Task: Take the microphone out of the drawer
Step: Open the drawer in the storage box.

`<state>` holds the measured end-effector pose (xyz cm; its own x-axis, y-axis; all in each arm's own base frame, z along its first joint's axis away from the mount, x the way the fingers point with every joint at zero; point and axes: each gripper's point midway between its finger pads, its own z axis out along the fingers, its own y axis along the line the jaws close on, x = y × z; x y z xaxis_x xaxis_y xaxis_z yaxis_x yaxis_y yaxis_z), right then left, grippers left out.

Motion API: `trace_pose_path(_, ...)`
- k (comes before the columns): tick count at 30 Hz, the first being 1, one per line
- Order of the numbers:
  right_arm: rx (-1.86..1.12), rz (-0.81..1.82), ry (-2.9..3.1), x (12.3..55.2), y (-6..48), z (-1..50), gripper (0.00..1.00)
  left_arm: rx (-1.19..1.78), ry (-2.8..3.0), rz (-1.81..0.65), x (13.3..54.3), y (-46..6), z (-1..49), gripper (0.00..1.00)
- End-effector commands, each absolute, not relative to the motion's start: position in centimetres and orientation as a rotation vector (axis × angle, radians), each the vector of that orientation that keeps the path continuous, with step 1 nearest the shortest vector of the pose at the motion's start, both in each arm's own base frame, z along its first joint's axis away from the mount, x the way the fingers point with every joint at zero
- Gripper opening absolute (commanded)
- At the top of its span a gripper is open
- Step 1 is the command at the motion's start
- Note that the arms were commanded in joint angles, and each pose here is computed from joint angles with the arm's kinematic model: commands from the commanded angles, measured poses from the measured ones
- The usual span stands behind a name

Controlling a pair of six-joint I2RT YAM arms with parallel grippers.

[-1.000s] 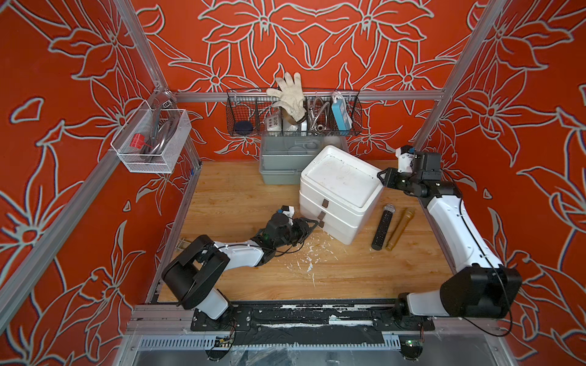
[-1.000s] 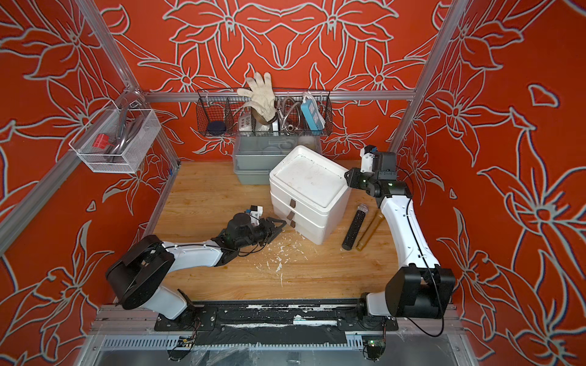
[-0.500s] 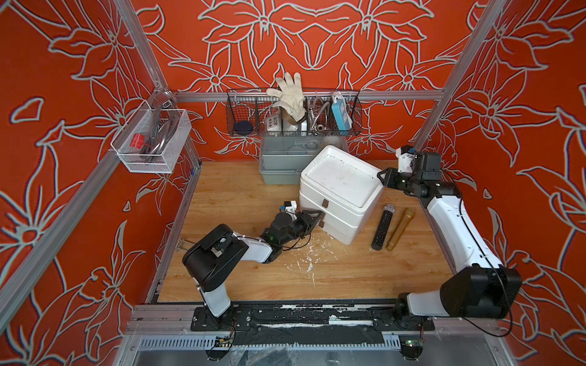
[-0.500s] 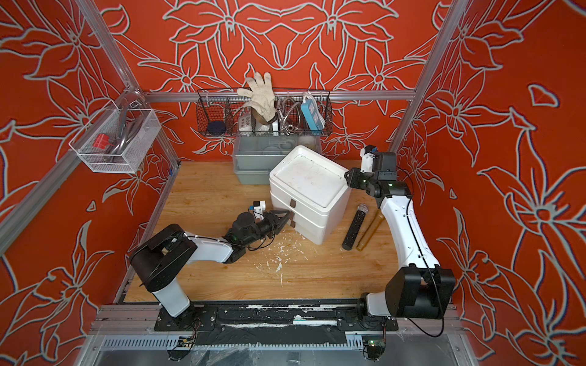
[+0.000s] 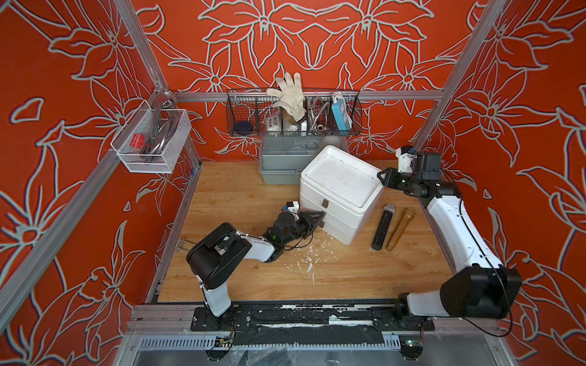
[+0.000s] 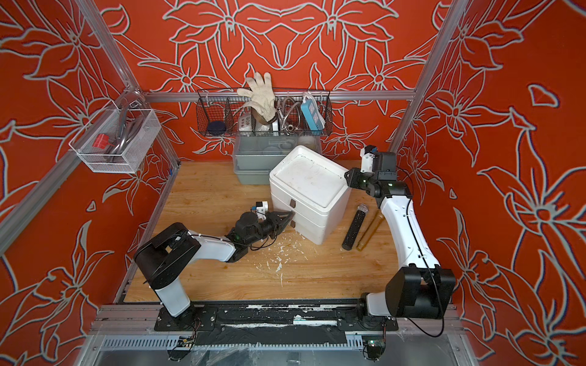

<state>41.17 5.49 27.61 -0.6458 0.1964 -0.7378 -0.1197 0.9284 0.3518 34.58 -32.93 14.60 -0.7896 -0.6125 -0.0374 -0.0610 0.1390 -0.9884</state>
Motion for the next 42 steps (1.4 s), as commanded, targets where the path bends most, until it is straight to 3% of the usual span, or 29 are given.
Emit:
trace_pose_path(1,0.085,0.678,2.510,37.9,9.3,20.3,0.06,-0.612,1.962,-1.723,34.8,-33.7,15.3,0.13)
trace_pose_path(3,0.088,0.678,2.508,38.0,9.3,20.3,0.06,-0.611,1.967,-1.726,34.7,-33.7,15.2,0.00)
trace_pose_path(22,0.135,0.638,2.515,38.6,8.7,19.6,0.05,-0.515,2.111,-1.577,28.3,-29.1,16.0,0.00)
trace_pose_path(30,0.138,0.619,2.523,38.5,8.5,19.5,0.04,-0.557,2.235,-1.496,24.5,-26.2,13.7,0.00)
trace_pose_path(42,0.155,0.606,2.526,38.7,8.3,19.2,0.05,-0.605,2.228,-1.447,22.4,-23.4,14.0,0.00)
